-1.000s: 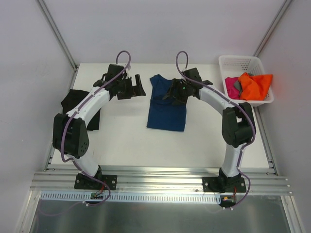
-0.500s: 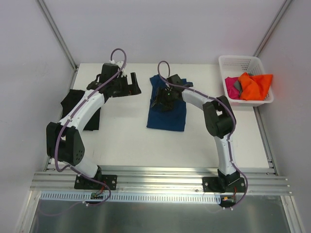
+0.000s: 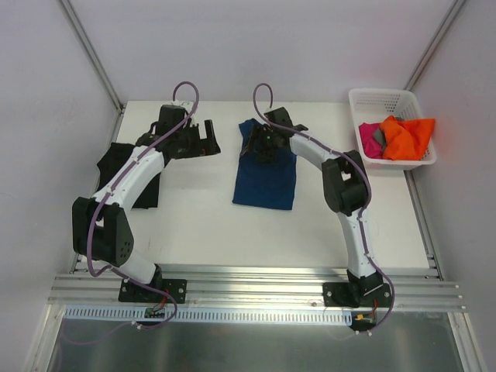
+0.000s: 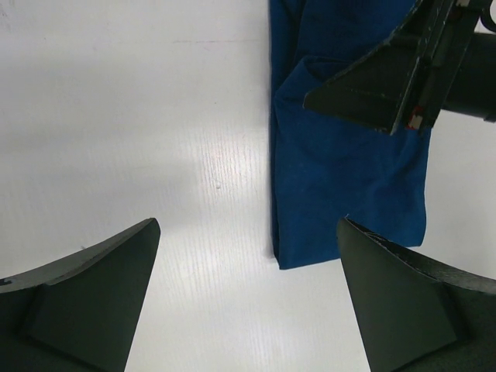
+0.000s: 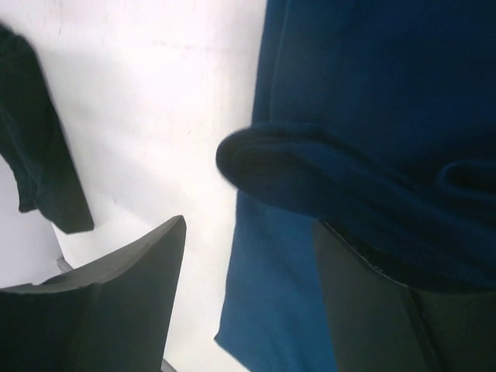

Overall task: Fold and stack the t-shirts
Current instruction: Fold the tshirt

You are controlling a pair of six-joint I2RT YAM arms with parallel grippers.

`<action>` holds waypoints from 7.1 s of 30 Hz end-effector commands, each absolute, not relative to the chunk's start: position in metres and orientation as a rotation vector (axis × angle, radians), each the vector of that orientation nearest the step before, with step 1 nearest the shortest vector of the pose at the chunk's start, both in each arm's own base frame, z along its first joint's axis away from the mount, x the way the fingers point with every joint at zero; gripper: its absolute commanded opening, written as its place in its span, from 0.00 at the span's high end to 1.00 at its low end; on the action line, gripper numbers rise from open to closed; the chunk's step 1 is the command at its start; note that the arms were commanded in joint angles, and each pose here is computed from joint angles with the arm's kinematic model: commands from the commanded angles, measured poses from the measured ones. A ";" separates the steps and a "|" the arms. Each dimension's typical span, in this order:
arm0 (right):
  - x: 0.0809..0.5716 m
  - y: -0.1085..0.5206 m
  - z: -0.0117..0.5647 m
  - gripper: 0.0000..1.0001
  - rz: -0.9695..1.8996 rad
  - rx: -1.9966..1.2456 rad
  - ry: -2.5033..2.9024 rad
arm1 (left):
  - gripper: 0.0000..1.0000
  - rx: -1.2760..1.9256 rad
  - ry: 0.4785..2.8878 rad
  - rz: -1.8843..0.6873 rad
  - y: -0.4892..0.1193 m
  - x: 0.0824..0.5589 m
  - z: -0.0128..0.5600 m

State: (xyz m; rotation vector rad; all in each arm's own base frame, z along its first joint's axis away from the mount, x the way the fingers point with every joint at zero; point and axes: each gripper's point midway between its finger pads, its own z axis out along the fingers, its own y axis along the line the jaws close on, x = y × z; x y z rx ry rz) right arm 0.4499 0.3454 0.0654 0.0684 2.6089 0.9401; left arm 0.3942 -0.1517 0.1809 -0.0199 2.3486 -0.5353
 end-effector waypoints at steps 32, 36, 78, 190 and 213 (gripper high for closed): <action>0.294 0.208 0.083 0.29 0.918 0.393 2.759 | 0.01 -0.118 2.658 -0.973 -0.189 0.321 0.091; 0.289 0.209 0.068 0.31 0.964 0.553 2.796 | 0.02 -0.135 2.682 -1.008 -0.195 0.328 0.081; 0.290 0.211 0.046 0.58 1.020 0.644 2.812 | 0.45 -0.231 2.829 -1.202 -0.251 0.304 0.044; 0.551 0.227 0.191 0.10 1.046 0.292 2.201 | 0.01 -0.021 2.342 -0.633 -0.197 0.524 0.141; 0.542 0.247 0.071 0.11 1.051 0.497 2.467 | 0.01 -0.276 2.512 -1.028 -0.233 0.531 0.047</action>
